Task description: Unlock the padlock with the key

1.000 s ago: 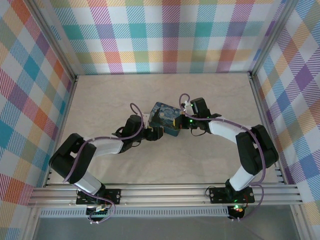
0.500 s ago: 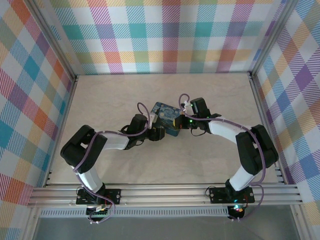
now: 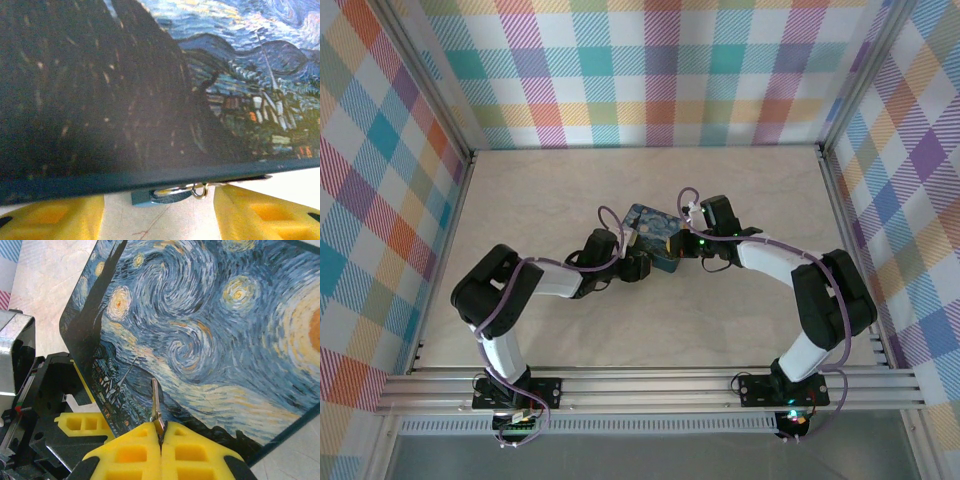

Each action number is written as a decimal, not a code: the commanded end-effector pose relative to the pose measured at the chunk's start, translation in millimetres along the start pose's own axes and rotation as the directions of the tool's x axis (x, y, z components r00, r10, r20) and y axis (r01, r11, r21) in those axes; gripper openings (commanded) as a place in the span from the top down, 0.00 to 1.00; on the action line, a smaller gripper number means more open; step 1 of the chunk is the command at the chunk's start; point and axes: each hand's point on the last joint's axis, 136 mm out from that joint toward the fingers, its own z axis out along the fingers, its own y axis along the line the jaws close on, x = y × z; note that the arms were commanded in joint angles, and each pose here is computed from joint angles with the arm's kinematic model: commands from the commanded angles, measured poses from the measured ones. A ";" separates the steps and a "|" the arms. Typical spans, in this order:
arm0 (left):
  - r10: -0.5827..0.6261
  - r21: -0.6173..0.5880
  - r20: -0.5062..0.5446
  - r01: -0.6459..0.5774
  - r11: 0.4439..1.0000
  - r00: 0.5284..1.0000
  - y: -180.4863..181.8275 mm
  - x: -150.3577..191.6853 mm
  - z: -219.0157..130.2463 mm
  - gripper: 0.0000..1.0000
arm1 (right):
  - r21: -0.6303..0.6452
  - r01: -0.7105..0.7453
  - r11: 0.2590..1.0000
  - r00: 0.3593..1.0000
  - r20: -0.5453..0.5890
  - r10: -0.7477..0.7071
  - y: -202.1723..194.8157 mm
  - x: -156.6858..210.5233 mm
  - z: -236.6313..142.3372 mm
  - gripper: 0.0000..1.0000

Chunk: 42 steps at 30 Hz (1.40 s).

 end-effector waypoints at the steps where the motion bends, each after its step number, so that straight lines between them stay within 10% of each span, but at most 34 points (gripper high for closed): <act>1: 0.030 0.044 0.021 -0.031 0.999 0.999 -10.7 -9.0 9.4 0.42 | 0.104 -0.032 0.994 0.995 -0.087 0.041 -27.0 31.2 5.2 1.00; 42: -0.024 0.054 0.024 0.023 0.998 0.999 -34.7 -6.2 29.2 0.66 | 0.101 -0.030 0.994 0.996 -0.079 0.038 -24.7 30.7 1.4 1.00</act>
